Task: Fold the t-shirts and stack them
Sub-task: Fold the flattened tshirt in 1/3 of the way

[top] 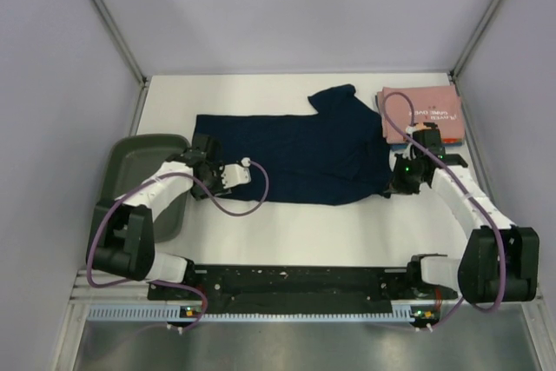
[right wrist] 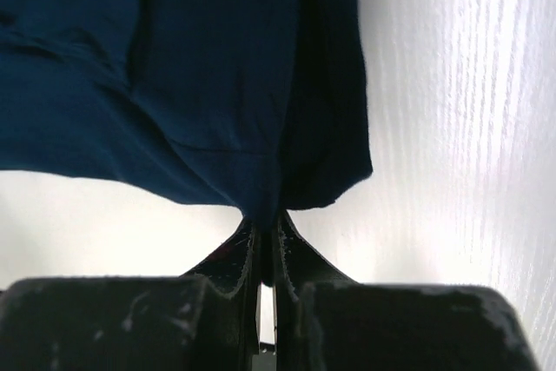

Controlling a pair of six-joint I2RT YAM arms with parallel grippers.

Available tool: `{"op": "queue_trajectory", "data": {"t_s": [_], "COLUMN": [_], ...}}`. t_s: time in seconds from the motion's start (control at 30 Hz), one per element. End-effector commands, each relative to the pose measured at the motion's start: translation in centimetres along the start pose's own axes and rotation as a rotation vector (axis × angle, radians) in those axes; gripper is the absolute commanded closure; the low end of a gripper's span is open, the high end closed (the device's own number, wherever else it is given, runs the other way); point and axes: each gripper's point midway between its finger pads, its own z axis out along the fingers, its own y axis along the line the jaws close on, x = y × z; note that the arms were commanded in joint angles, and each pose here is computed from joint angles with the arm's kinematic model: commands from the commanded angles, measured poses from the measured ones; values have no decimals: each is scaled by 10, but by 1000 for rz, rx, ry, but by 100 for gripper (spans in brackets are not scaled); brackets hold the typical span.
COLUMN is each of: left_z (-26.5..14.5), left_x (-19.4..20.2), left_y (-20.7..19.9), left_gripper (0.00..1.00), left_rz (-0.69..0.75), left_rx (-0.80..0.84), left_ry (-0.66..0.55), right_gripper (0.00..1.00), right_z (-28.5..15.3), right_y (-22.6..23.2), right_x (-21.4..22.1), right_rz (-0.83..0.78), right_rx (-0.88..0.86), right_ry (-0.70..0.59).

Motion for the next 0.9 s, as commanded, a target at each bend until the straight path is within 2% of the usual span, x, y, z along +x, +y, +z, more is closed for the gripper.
{"op": "queue_trajectory", "data": {"t_s": [0.0, 0.1, 0.27, 0.37, 0.43, 0.47, 0.53, 0.57, 0.67, 0.8, 0.87], "left_z": [-1, 3, 5, 2, 3, 4, 5, 4, -3, -28, -41], "left_x": [-2, 8, 35, 35, 35, 37, 41, 45, 53, 54, 55], "left_y": [-15, -19, 17, 30, 30, 28, 22, 17, -12, -49, -69], "left_gripper": [48, 48, 49, 50, 56, 65, 95, 100, 100, 100, 100], "left_rz": [34, 49, 65, 42, 36, 33, 17, 3, -10, -18, -33], "left_rx": [84, 75, -146, -205, -208, -201, -176, -152, -24, 125, 219], "left_ry": [-19, 19, 178, 190, 187, 194, 219, 236, 269, 236, 238], "right_gripper": [100, 100, 100, 100, 100, 100, 100, 100, 100, 100, 100], "right_z": [-15, -12, -19, -29, -35, -39, -47, -52, -62, -72, -79], "right_y": [16, 16, 14, 16, 17, 16, 8, 4, 0, -15, -23], "right_x": [-8, -3, -3, -4, -2, -2, 3, 4, 12, 31, 50], "right_rz": [-44, -36, -28, -32, -37, -42, -43, -52, -36, 0, -12], "right_rx": [-69, -70, -47, -46, -47, -41, 19, 46, 85, 201, 273], "right_ry": [67, 113, 119, 123, 134, 138, 170, 185, 222, 278, 346]}}
